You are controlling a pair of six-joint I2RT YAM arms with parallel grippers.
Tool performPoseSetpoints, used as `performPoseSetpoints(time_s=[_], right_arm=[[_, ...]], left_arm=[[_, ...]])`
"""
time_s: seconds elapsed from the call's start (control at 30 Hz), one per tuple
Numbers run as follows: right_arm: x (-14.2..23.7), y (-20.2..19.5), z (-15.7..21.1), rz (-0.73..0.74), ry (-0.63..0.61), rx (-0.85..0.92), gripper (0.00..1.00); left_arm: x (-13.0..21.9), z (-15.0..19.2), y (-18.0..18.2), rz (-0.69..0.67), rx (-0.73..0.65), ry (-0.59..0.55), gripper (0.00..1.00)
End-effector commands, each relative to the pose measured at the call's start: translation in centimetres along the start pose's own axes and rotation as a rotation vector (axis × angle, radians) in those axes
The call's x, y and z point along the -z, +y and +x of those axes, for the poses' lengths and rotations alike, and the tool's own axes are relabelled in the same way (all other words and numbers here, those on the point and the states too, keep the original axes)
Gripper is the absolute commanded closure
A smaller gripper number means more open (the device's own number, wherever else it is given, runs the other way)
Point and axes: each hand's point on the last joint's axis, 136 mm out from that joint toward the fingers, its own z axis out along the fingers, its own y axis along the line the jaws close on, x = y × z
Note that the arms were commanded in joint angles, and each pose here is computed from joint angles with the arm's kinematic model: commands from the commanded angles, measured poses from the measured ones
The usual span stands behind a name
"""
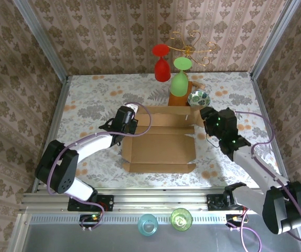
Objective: Fold the paper box
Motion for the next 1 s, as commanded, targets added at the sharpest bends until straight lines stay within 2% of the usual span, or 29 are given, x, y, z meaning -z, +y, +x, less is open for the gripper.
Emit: performPoseSetpoints(time_s=[0.0,0.2,0.4,0.6,0.8,0.97], right_arm=[[-0.5,-5.8,1.3,0.168,0.041,0.064,0.47],[-2.6,-7.7,2.0,0.218,0.083,0.129,0.47],[-6.8,-8.6,3.6,0.214,0.165,0.146,0.45],[-9.2,-9.0,3.8,0.203,0.173,0.158,0.44],[-10.8,-8.8,5.0,0.167,0.227,0.118,0.51],[-10.6,-7.5,5.6,0.127,0.231,0.097,0.55]], left_arm=[[0.4,1.3,0.5,-0.006,-0.024,0.043,1.00],[0.4,1.3,0.4,-0.006,-0.021,0.046,1.00],[0.3,1.3,0.5,-0.007,-0.011,0.047,1.00],[0.2,1.3,0.8,-0.012,0.000,0.052,1.00],[0.2,1.3,1.1,-0.013,0.014,0.056,1.00],[0.0,1.3,1.2,-0.012,0.026,0.058,1.00]])
